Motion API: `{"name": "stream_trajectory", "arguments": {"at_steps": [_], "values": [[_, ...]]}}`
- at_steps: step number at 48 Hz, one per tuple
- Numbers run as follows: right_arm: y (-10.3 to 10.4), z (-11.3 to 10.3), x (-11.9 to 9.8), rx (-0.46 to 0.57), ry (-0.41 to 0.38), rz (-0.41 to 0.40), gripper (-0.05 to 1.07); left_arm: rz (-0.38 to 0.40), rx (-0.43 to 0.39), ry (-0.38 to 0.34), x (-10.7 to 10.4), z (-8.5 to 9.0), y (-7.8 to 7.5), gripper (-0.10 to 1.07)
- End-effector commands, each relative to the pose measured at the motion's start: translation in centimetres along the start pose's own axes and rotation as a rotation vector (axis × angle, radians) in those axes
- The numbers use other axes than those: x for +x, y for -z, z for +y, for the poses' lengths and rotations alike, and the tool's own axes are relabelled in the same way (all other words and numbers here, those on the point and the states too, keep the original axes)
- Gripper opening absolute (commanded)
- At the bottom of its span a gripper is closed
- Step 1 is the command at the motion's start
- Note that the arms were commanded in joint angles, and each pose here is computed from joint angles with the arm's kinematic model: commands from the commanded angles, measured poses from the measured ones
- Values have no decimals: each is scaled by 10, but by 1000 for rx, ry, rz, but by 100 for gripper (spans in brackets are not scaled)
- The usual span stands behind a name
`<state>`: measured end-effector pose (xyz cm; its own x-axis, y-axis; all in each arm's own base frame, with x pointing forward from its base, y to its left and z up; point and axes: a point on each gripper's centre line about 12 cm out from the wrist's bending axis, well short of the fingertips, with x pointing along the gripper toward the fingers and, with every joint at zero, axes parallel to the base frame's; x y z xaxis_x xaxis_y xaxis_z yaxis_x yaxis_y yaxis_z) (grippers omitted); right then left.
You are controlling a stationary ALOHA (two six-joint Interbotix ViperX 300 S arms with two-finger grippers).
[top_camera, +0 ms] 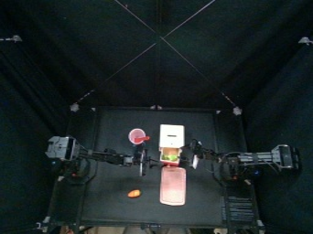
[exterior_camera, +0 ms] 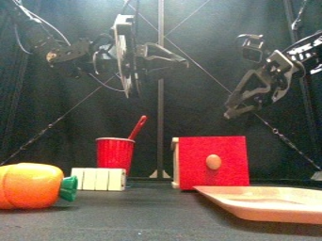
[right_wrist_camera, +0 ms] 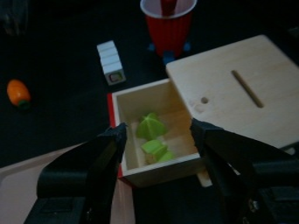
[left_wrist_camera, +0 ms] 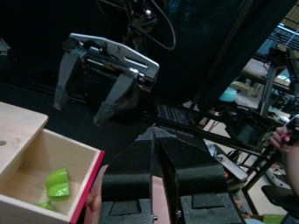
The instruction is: Place starfruit bottom in drawer
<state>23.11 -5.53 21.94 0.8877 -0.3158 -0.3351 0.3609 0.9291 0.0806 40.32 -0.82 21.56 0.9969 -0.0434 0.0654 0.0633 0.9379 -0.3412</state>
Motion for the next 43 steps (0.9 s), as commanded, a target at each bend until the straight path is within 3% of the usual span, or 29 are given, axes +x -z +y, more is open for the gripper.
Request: {"name": "stream_trajectory", "arguments": {"at_steps": [1, 11, 43], "values": [[-11, -5, -10, 13, 21, -73, 92, -35, 2, 16, 4, -4, -10, 43], [-11, -12, -18, 16, 66, -127, 91, -15, -6, 12, 3, -5, -2, 43], [-7, -15, -14, 31, 89, -113, 91, 4, -13, 2, 3, -2, 6, 43]]}}
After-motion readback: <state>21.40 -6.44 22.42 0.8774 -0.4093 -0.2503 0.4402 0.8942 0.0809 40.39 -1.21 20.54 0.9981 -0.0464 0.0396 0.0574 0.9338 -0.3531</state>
